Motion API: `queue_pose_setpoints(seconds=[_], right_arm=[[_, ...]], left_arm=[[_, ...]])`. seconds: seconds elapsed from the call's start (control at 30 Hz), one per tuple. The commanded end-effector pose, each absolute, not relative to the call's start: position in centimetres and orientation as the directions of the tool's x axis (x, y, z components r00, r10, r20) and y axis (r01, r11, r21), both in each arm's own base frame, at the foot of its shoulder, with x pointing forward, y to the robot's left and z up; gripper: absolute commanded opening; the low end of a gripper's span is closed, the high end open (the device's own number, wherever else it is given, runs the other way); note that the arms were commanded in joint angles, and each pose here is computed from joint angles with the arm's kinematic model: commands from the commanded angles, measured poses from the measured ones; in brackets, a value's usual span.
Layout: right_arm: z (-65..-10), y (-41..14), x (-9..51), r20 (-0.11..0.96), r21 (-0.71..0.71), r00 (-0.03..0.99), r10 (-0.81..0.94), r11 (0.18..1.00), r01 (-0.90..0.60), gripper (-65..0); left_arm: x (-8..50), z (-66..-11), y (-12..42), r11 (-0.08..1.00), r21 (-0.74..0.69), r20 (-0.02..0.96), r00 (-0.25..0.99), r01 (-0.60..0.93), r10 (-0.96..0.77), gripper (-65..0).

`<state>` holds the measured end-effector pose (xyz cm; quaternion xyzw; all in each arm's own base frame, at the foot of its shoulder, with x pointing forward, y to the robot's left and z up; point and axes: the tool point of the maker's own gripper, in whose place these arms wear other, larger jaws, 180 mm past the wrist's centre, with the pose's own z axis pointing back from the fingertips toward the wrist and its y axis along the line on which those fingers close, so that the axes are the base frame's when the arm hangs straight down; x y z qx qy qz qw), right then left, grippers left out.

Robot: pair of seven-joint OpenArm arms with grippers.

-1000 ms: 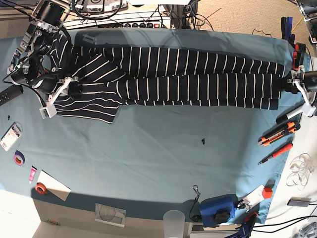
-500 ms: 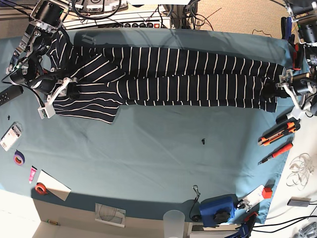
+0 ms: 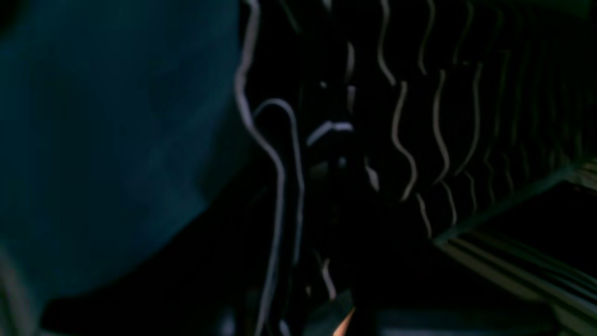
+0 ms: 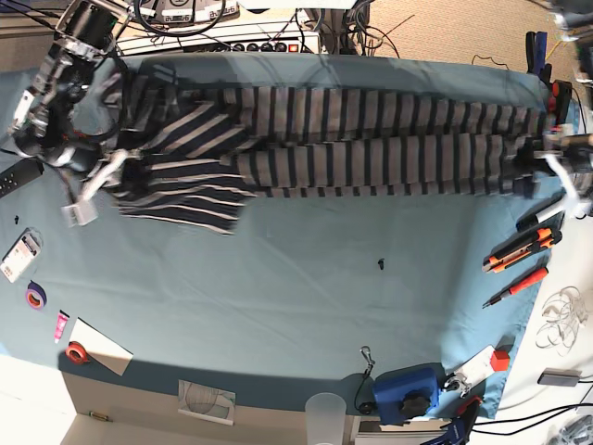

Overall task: Layout the t-shirt on the table in an organized manner, then fold the t-shirt properly
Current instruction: 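Fold the strip's end with the left gripper toward the right gripper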

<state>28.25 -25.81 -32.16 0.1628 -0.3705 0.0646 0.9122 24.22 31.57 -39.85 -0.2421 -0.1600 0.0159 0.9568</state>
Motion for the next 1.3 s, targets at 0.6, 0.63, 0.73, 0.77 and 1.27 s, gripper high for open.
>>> queue_pose_setpoints(seconds=[0.6, 0.63, 0.73, 0.77, 1.27], right_arm=[[-27.3, -33.3, 27.0, 0.803, 0.229, 0.574, -0.157, 0.972, -0.055, -45.9], [-27.2, -33.2, 27.0, 0.808, 0.238, 0.567, -0.161, 0.969, -0.063, -45.9], [-26.9, -33.0, 27.1, 0.813, 0.248, 0.558, -0.167, 0.966, -0.073, -45.9], [-26.9, -33.0, 27.1, 0.813, 0.248, 0.558, -0.167, 0.966, -0.072, -45.9], [-27.2, -31.9, 27.3, 0.816, 0.286, 0.544, -0.195, 0.954, -0.088, -45.9]], left_arm=[[25.3, -30.4, 24.7, 0.868, -0.07, 0.589, 0.722, 0.492, -0.363, -65.0], [25.5, -29.6, 23.6, 0.869, -0.03, 0.628, 0.685, 0.494, -0.368, -65.0], [26.5, -26.8, 21.0, 0.875, 0.06, 0.731, 0.576, 0.48, -0.366, -65.0], [26.8, -26.3, 20.6, 0.882, 0.074, 0.753, 0.554, 0.465, -0.355, -65.0], [24.4, -32.3, 12.6, 0.815, 0.044, 0.657, 0.597, 0.578, -0.459, -65.0]])
